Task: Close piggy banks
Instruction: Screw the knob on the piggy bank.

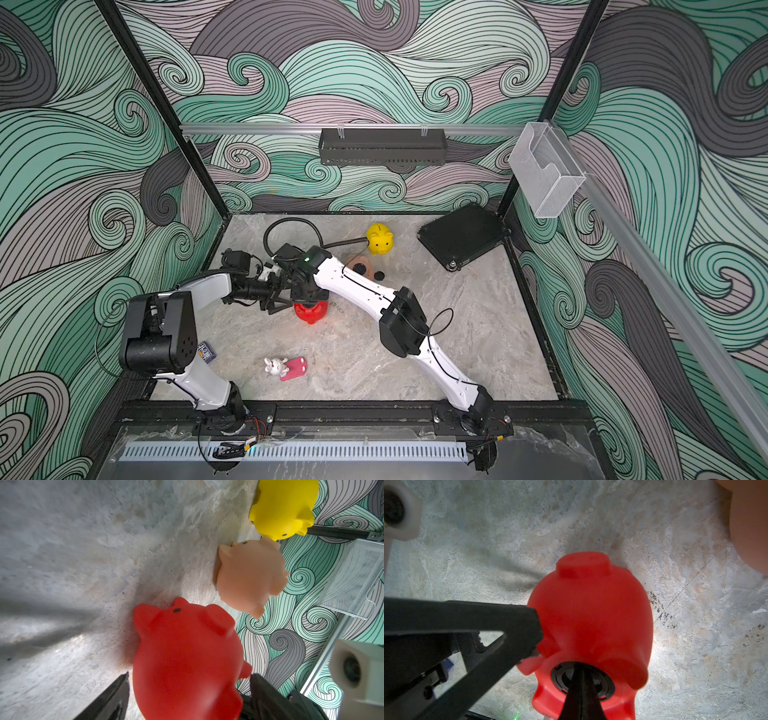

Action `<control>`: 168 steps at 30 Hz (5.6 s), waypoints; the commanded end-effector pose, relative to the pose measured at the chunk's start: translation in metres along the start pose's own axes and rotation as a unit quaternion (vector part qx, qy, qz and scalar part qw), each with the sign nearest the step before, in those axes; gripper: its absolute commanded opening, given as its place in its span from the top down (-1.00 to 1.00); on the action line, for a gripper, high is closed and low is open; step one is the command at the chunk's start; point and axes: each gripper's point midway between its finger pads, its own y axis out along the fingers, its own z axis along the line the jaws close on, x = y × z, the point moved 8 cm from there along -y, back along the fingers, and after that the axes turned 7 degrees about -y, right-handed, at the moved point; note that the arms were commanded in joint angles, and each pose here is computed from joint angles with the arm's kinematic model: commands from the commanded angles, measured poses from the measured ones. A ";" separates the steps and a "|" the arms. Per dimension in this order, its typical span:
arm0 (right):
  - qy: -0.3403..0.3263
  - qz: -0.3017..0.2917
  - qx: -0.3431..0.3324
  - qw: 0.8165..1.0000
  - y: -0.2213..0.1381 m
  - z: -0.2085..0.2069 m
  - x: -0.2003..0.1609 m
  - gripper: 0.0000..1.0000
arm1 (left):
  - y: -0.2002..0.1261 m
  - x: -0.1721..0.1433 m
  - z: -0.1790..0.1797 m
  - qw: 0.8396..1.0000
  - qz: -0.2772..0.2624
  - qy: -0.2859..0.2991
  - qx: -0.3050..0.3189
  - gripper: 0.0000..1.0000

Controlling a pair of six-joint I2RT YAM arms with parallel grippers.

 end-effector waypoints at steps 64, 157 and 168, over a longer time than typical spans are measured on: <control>0.016 0.039 -0.065 0.997 0.035 -0.027 -0.001 1.00 | 0.021 -0.012 0.017 0.999 0.052 -0.012 0.013 -0.62; 0.337 0.110 -0.011 0.935 -0.003 -0.034 0.009 1.00 | 0.022 -0.009 0.017 0.998 0.054 -0.004 0.041 -0.62; 0.309 0.078 -0.002 0.948 -0.018 -0.033 0.016 0.97 | 0.022 -0.009 0.017 0.998 0.054 -0.002 0.042 -0.63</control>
